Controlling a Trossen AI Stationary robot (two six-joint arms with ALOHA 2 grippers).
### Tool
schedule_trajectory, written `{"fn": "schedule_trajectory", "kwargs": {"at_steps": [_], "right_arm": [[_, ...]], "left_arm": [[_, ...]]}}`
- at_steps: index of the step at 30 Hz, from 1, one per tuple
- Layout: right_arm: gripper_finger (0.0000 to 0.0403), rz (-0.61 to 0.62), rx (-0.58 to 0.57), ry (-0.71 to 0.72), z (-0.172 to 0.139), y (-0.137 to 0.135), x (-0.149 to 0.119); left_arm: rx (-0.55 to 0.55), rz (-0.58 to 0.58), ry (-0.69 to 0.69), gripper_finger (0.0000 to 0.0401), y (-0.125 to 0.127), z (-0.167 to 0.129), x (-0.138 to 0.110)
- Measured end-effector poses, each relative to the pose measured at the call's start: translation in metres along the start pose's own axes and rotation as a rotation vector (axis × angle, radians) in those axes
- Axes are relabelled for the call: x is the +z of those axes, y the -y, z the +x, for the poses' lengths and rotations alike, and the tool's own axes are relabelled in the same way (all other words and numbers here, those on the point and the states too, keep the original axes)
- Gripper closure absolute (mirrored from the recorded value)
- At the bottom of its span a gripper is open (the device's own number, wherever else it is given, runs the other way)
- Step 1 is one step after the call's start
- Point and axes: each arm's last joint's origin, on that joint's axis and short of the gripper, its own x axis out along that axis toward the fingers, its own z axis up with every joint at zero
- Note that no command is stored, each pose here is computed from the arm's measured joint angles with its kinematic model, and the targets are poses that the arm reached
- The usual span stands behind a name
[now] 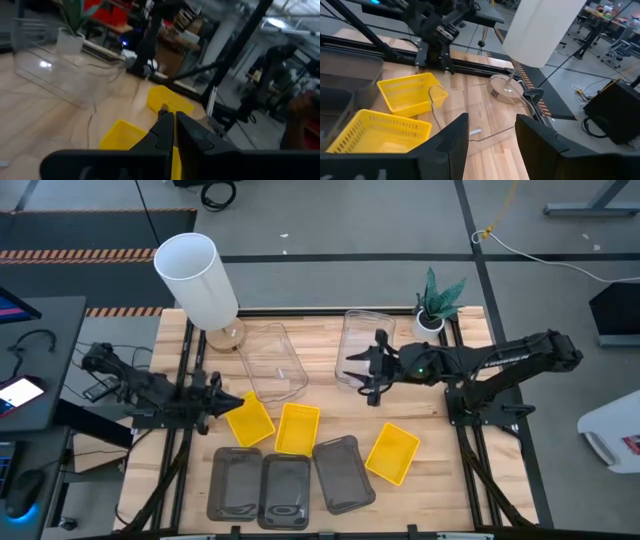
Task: Stack baskets by color
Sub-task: Stack the transparent bin on top of the transparent bin
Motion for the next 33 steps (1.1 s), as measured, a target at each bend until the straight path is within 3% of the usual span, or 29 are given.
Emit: {"fn": "schedule_trajectory", "kwargs": {"at_steps": [8,20,33], "right_arm": [[0.0237,-0.032,-0.051,0.005,0.001,0.01,-0.021],[0.0237,0.034,-0.083,0.091,-0.035,0.023,-0.033],[0.0237,0.014,-0.034,0.108,-0.053,0.017,-0.032]], "left_arm": [[0.099,0.119,-0.198,0.0353,0.017,0.023,0.003],[0.132,0.166,-0.354,0.0272,0.05,0.063,0.016],[0.237,0.174,-0.478,0.0264,0.064,0.087,0.013]]}}
